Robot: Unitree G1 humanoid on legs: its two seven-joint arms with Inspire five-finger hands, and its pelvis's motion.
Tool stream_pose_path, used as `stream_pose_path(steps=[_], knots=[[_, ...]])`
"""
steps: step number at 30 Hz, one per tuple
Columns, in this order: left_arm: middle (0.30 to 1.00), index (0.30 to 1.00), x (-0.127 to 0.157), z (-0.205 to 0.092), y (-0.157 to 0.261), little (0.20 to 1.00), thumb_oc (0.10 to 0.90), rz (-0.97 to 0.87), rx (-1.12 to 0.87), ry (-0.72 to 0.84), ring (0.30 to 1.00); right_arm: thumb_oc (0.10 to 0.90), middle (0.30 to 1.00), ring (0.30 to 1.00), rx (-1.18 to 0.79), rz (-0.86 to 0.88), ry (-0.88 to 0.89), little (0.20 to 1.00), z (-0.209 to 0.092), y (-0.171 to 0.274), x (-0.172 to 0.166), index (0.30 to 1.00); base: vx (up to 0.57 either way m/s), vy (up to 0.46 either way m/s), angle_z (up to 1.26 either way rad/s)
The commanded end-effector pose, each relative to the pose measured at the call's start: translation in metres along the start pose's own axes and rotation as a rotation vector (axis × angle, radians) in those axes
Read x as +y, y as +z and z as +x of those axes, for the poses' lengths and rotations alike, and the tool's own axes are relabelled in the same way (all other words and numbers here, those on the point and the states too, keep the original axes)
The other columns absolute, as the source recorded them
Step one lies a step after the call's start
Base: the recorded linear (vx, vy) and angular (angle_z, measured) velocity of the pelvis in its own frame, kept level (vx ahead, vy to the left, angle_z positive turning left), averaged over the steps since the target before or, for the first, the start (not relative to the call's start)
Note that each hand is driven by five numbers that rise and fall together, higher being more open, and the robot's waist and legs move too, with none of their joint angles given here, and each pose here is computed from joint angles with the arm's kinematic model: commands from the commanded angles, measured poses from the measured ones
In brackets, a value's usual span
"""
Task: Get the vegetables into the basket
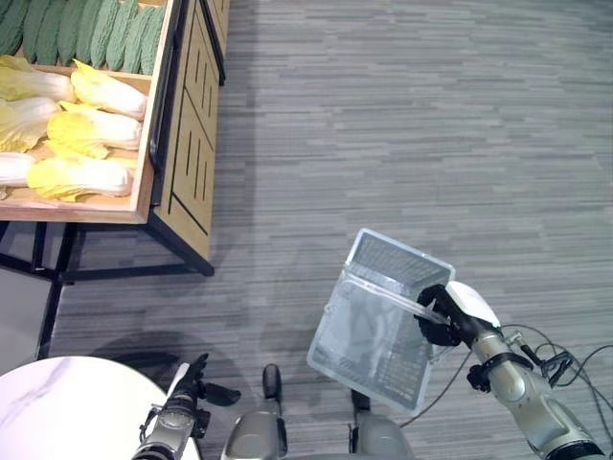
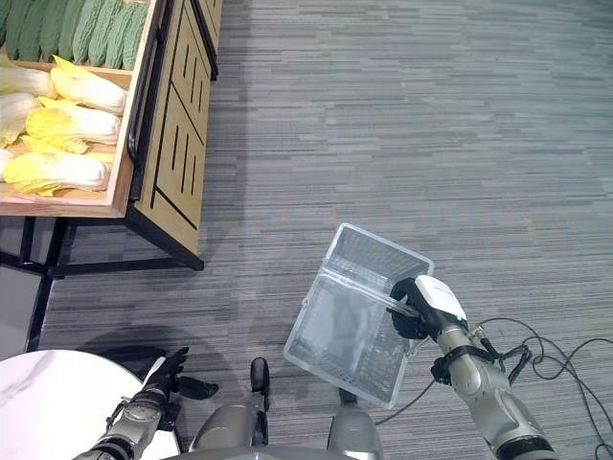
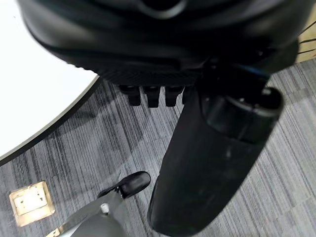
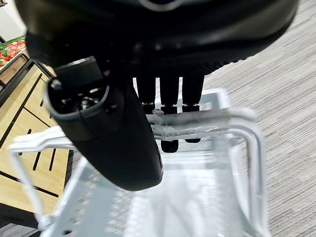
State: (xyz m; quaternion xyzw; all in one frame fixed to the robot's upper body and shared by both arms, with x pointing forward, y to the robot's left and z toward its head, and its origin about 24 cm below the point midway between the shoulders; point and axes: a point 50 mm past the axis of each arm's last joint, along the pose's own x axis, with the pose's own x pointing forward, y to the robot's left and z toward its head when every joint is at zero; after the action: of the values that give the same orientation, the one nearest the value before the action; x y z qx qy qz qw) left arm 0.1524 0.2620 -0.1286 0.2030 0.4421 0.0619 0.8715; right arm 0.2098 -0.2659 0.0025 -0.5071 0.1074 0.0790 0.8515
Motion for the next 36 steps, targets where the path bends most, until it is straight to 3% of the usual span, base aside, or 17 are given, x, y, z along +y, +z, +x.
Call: stream_pose_path(steps=[1,15,22,36], knots=[[1.000,1.000,0.016,-0.002,-0.012,1.000,0.900,0.061,0.032,0.043,1.000,0.400,0.300,0.300,-0.143,-0.032,-0.184,0.300,0.009,0.025,-0.041,0.300,0.03,0.177,0.01],[1.000,1.000,0.023,0.000,-0.012,1.000,0.900,0.079,0.057,0.070,1.000,0.400,0.300,0.300,-0.159,-0.037,-0.214,0.300,0.006,0.025,-0.046,0.300,0.14,0.014,0.12],[1.000,1.000,0.015,-0.003,-0.020,1.000,0.900,0.071,0.080,0.050,1.000,0.400,0.300,0.300,-0.151,-0.034,-0.194,0.300,0.002,0.022,-0.043,0.300,0.24,-0.144,0.29],[1.000,1.000,-0.010,-0.004,-0.015,1.000,0.900,0.039,0.061,-0.001,1.000,0.400,0.300,0.300,-0.130,-0.102,-0.219,0.300,-0.006,0.010,-0.068,0.300,0.14,-0.242,0.16]])
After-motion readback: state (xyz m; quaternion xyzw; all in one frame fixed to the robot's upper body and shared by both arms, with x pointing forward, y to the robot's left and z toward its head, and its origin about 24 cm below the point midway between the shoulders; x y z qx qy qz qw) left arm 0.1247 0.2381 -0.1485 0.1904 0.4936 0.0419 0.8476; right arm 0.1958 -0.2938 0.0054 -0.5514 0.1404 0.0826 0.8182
